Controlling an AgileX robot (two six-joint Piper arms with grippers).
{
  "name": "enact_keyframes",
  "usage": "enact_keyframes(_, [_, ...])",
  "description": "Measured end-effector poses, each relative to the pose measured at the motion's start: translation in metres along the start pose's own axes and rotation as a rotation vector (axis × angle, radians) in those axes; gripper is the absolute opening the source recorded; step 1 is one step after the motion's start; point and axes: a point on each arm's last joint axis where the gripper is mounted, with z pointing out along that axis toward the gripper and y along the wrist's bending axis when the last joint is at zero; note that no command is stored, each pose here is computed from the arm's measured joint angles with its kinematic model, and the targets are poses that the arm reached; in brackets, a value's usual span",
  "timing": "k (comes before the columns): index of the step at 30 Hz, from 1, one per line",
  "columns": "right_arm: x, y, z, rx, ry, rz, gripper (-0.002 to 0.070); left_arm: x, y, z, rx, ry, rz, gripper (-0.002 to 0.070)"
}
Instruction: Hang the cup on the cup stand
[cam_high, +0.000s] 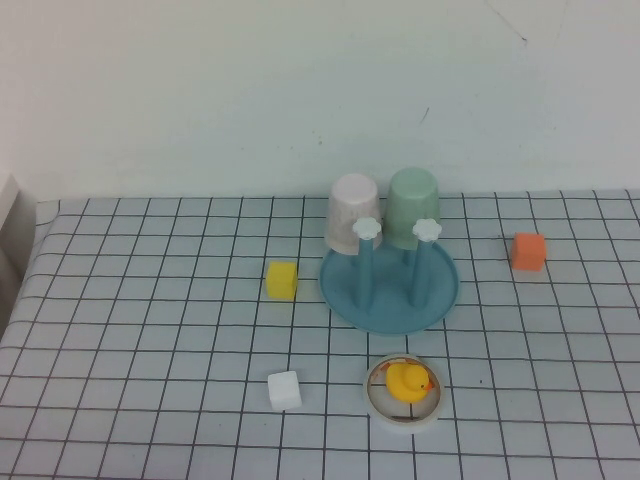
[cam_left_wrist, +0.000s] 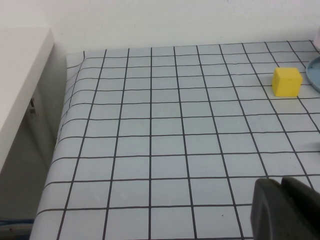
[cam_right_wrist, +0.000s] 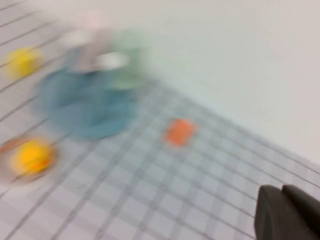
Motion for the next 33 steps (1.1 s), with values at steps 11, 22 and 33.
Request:
enact_keyframes(11, [0.009,-0.03,-0.007,0.371,0.052,0.294,-0.0001,0.0,0.0,0.0,0.0,0.0,-0.003,-0.0001])
enact_keyframes(22, [0.016,-0.016,-0.05,0.485,-0.047,0.309,-0.0001,0.0,0.0,0.0,0.0,0.0,-0.003,-0.0001])
enact_keyframes(33, [0.018,-0.007,-0.07,0.528,-0.159,0.29,-0.0001,0.0,0.0,0.0,0.0,-0.001,0.001,-0.0001])
